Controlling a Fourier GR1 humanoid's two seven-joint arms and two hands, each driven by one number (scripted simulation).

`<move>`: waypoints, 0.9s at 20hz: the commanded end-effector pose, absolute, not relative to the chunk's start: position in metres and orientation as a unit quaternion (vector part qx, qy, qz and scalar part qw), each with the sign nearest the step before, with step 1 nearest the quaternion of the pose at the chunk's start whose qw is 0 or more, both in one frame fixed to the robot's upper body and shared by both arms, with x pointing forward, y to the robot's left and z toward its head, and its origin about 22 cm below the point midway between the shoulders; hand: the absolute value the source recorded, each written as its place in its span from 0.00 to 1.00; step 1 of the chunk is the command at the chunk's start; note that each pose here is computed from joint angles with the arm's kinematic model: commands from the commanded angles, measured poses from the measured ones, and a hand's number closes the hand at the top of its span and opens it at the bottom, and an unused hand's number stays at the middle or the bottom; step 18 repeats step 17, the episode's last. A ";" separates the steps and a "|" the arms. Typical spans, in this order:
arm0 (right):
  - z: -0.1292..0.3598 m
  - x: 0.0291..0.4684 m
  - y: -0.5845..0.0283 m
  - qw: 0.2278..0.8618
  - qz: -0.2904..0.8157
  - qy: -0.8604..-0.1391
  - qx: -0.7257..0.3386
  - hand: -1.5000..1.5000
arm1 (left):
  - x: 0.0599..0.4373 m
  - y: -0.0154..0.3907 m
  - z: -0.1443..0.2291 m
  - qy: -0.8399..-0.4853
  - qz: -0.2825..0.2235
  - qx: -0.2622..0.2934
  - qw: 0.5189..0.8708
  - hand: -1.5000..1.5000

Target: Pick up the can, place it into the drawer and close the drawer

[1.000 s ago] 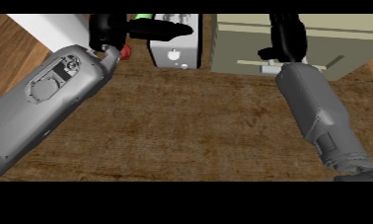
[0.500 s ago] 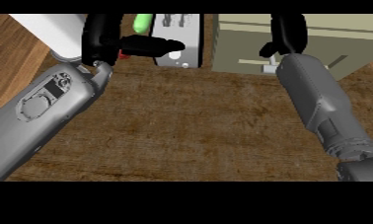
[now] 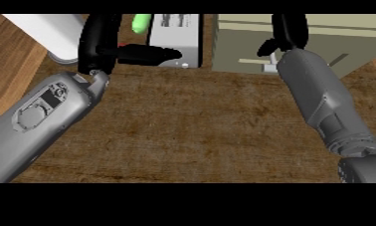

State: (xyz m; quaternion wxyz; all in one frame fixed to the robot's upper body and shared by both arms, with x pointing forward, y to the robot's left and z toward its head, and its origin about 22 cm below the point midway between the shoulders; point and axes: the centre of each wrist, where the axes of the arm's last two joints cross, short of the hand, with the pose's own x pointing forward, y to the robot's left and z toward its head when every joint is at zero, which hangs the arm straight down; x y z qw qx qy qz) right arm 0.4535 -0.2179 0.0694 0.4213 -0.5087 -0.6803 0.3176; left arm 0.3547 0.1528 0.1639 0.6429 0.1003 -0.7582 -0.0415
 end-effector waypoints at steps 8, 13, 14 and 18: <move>0.102 0.465 -0.175 0.466 0.157 -0.796 -0.353 0.00 | 0.350 0.175 0.157 -0.754 -0.032 0.110 0.646 0.00; 0.108 0.467 -0.174 0.516 0.081 -0.808 -0.273 0.00 | 0.348 0.189 0.160 -0.750 -0.023 0.111 0.651 0.00; 0.100 0.465 -0.166 0.521 0.081 -0.806 -0.269 0.00 | 0.342 0.185 0.155 -0.757 -0.020 0.122 0.642 0.00; 0.100 0.465 -0.164 0.521 0.085 -0.812 -0.250 0.00 | 0.346 0.185 0.148 -0.757 -0.020 0.111 0.644 0.00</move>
